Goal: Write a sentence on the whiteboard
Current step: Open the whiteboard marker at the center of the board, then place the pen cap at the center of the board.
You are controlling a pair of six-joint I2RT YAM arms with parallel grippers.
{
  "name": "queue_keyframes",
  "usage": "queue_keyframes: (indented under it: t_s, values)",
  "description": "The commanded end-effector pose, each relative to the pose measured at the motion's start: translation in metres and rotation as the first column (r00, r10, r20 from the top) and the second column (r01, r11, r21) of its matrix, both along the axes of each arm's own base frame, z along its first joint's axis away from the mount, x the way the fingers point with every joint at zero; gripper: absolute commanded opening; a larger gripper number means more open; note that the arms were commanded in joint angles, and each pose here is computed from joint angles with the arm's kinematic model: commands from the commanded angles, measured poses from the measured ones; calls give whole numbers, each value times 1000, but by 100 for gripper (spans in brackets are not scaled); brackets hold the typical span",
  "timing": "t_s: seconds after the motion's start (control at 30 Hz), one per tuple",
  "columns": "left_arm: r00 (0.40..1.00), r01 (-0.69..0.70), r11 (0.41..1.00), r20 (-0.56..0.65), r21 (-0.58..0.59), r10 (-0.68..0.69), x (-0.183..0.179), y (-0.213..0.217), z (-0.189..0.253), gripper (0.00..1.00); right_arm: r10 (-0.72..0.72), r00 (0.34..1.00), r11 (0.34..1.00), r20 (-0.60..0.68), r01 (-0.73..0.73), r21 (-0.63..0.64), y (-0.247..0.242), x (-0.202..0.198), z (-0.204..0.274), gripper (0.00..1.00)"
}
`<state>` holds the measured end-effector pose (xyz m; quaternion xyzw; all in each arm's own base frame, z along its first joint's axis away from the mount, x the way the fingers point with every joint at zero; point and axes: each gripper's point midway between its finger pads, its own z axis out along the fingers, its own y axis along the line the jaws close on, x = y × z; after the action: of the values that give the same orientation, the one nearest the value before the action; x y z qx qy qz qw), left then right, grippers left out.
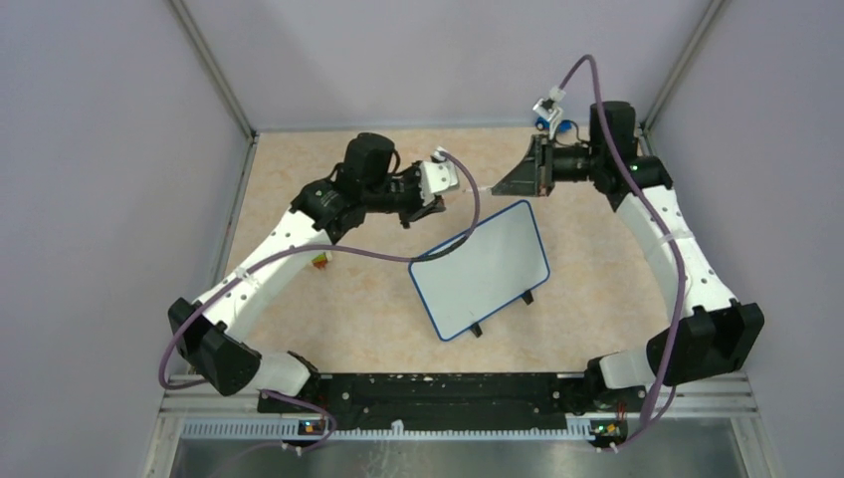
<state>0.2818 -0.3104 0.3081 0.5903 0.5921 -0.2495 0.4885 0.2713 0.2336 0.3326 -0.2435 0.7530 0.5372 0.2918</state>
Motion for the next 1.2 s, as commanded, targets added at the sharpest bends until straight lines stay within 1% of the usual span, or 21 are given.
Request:
queue_keyframes:
  t_s: [0.0,0.17,0.23,0.33,0.4,0.5,0.6,0.83,0.93,1.17]
  values:
    - [968,-211,963,-101,167,230,20,65,-43,0,-42,982,998,182,32,58,-28,5,55,0]
    - [934,-296,945,-164,141,318,37,104,-48,0,-64,979,998,195,59,29,-38,10,47,0]
    - [905,-342,918,-192,199,379,39,117,-76,0,-67,977,998,203,65,17,-39,10,40,0]
    - [835,-421,870,-266,256,482,43,141,-114,0,-64,973,998,221,64,5,-41,5,31,0]
    - [775,-465,836,-323,291,543,45,156,-139,0,-60,971,998,230,64,-7,-42,2,24,0]
    - [698,-490,781,-364,387,617,46,172,-172,1,-31,972,999,233,38,-24,-42,-4,15,0]
    - [647,-499,748,-386,437,657,47,183,-194,3,1,972,998,234,14,-63,-45,-11,-1,0]
    - [584,-482,698,-400,529,706,42,201,-241,6,5,972,990,235,27,-136,-52,-22,-41,0]
    - [567,-471,689,-409,551,715,41,206,-255,7,7,970,989,244,29,-143,-53,-25,-47,0]
    - [546,-431,693,-444,578,710,37,207,-281,10,24,970,988,244,15,-157,-50,-28,-59,0]
